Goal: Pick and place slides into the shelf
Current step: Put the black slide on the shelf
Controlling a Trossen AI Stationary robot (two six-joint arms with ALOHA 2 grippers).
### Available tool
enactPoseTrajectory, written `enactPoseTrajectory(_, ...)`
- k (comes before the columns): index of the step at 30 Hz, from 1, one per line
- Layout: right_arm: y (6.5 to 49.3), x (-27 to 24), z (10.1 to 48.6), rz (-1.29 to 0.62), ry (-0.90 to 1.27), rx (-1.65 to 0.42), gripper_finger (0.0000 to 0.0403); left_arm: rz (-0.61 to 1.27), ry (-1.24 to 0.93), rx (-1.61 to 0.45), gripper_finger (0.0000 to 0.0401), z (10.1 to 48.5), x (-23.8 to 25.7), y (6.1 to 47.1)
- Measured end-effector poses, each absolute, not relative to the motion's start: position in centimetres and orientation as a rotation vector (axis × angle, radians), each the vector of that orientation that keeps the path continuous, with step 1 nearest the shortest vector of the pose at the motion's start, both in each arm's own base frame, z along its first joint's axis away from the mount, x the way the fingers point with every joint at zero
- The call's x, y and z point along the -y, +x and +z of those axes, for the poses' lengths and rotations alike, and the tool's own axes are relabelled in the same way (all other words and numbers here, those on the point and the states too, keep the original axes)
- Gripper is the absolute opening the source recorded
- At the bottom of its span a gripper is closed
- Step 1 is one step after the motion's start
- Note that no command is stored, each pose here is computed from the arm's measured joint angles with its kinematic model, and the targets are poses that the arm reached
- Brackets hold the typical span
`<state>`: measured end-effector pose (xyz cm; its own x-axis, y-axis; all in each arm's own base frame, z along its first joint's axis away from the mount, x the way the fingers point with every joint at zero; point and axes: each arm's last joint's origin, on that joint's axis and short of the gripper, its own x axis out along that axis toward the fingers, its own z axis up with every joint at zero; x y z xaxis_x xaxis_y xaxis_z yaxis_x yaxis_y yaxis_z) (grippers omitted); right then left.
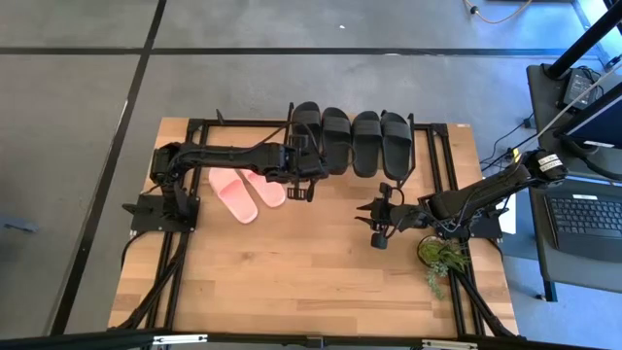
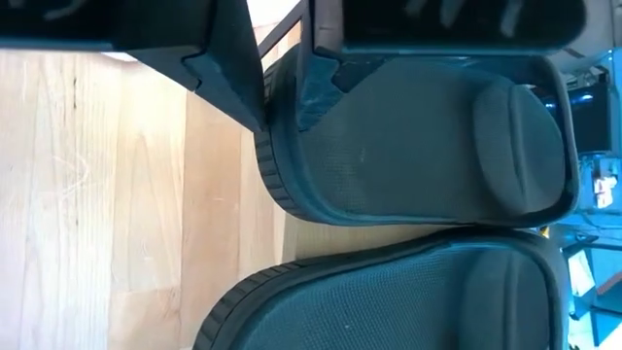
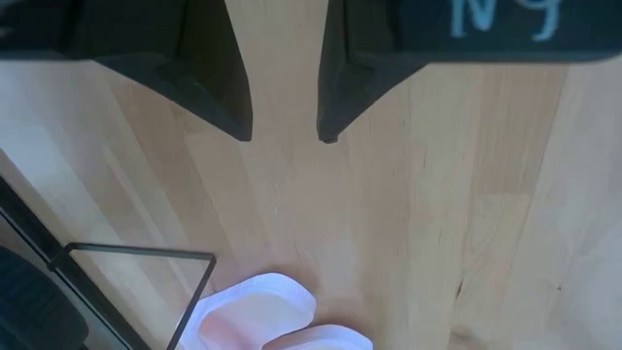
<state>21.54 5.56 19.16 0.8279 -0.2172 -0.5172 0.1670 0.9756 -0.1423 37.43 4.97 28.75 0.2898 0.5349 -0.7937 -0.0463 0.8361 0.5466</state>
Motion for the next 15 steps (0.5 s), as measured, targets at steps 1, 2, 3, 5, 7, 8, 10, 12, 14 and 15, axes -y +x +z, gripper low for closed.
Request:
enactPoseTrajectory(1,21.54,-5.55,19.16,-0.205,-0.092,-0.559,0.0120,0.404,0.469,-1.225,0.0048,28.74,-4.88,37.45)
enactPoseTrajectory(2,21.54,-5.56,19.16,-0.204,-0.092,-0.559,0.0120,0.404,0.470,-1.225,0.0043,28.74,-4.84,37.45)
enactPoseTrajectory(3,21.54,-5.56,19.16,-0.204,-0.092,-0.559,0.0120,0.402,0.473,-1.224,0.0037,28.75,-4.74,37.46)
enactPoseTrajectory(5,21.54,-5.55,19.16,-0.205,-0.092,-0.559,0.0120,0.398,0.475,-1.224,0.0026,28.74,-4.60,37.47)
enactPoseTrajectory(7,21.54,-5.55,19.16,-0.204,-0.092,-0.559,0.0120,0.395,0.477,-1.223,0.0017,28.74,-4.45,37.49)
enactPoseTrajectory(8,21.54,-5.55,19.16,-0.204,-0.092,-0.559,0.0120,0.394,0.478,-1.223,0.0012,28.74,-4.40,37.49)
enactPoseTrajectory(10,21.54,-5.55,19.16,-0.204,-0.092,-0.559,0.0120,0.392,0.479,-1.223,0.0006,28.74,-4.35,37.49)
enactPoseTrajectory(12,21.54,-5.55,19.16,-0.204,-0.092,-0.559,0.0120,0.391,0.483,-1.222,0.0004,28.74,-4.21,37.51)
enactPoseTrajectory(14,21.54,-5.56,19.16,-0.204,-0.092,-0.559,0.0120,0.390,0.487,-1.221,0.0004,28.74,-4.06,37.52)
enactPoseTrajectory(15,21.54,-5.55,19.16,-0.205,-0.092,-0.559,0.0120,0.388,0.490,-1.221,0.0004,28.74,-3.95,37.53)
